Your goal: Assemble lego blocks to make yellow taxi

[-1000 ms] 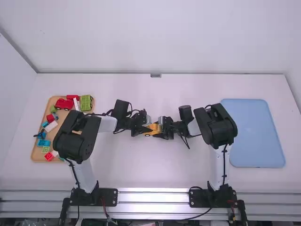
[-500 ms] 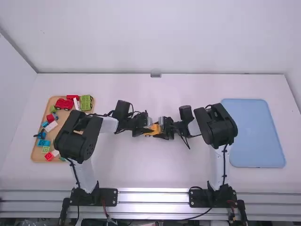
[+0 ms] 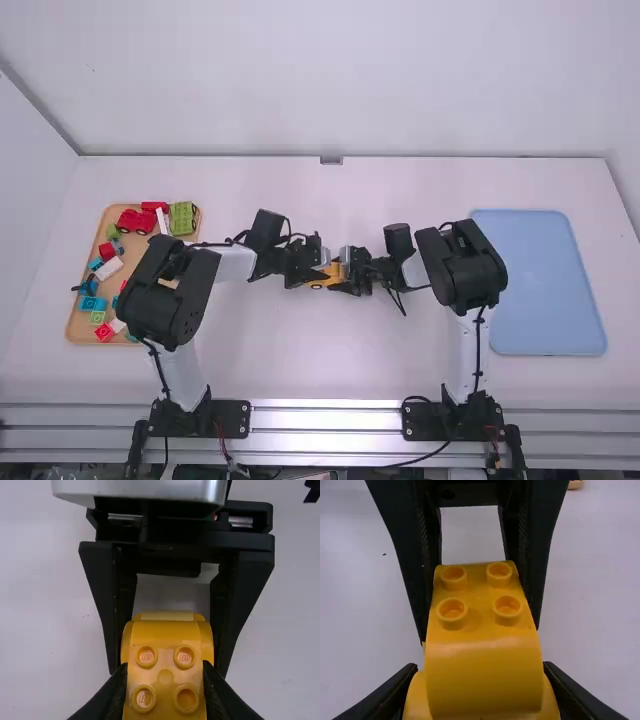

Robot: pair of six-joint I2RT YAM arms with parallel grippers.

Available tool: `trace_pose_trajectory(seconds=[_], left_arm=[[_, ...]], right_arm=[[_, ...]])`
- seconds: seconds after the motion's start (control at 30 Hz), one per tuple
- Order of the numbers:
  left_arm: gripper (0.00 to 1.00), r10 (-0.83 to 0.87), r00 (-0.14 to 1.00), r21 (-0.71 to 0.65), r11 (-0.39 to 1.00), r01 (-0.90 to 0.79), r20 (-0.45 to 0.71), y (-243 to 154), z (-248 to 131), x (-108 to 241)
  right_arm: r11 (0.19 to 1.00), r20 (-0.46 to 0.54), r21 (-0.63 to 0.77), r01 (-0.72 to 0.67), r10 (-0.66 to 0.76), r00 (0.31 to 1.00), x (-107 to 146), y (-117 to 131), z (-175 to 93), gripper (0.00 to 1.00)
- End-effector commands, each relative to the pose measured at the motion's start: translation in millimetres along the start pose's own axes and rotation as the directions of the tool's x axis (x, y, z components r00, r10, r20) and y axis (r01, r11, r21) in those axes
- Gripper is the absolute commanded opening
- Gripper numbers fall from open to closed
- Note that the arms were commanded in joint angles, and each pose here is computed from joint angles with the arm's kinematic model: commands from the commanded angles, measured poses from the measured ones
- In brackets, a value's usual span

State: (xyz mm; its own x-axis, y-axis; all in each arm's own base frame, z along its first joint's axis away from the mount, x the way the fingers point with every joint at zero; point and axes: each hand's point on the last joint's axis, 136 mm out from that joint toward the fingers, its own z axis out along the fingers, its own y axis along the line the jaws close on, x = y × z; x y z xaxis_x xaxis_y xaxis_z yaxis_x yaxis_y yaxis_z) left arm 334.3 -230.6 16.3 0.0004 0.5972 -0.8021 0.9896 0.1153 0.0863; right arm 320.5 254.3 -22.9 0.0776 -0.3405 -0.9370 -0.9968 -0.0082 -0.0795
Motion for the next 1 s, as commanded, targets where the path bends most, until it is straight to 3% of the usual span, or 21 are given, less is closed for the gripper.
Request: trace_pose_trajectory(seconds=[0.0, 0.3, 0.47, 0.77, 0.97], left_arm=[[0.02, -0.146, 0.967, 0.069, 0.984, 0.163, -0.207, -46, 17, 66], [0.02, -0.176, 0.959, 0.082, 0.977, 0.198, -0.222, -55, 15, 72], [0.02, -0.159, 0.979, 0.082, 0.982, 0.17, -0.125, -58, 20, 64], [0.02, -0.242, 0.946, 0.104, 0.958, 0.268, -0.214, -40, 14, 53], [0.02, -0.196, 0.948, 0.149, 0.96, 0.237, -0.249, -39, 8, 48]], right_arm=[[1.0, -0.019, -0.008, 0.003, -0.003, 1.0, 5, 5, 6, 0.57], [1.0, -0.019, -0.008, 0.004, -0.004, 1.0, 5, 5, 6, 0.58], [1.0, -0.018, -0.008, 0.005, -0.005, 1.0, 5, 5, 6, 0.58], [1.0, -0.018, -0.009, 0.003, -0.004, 1.0, 5, 5, 6, 0.58], [1.0, -0.018, -0.007, 0.006, -0.006, 1.0, 5, 4, 6, 0.58]])
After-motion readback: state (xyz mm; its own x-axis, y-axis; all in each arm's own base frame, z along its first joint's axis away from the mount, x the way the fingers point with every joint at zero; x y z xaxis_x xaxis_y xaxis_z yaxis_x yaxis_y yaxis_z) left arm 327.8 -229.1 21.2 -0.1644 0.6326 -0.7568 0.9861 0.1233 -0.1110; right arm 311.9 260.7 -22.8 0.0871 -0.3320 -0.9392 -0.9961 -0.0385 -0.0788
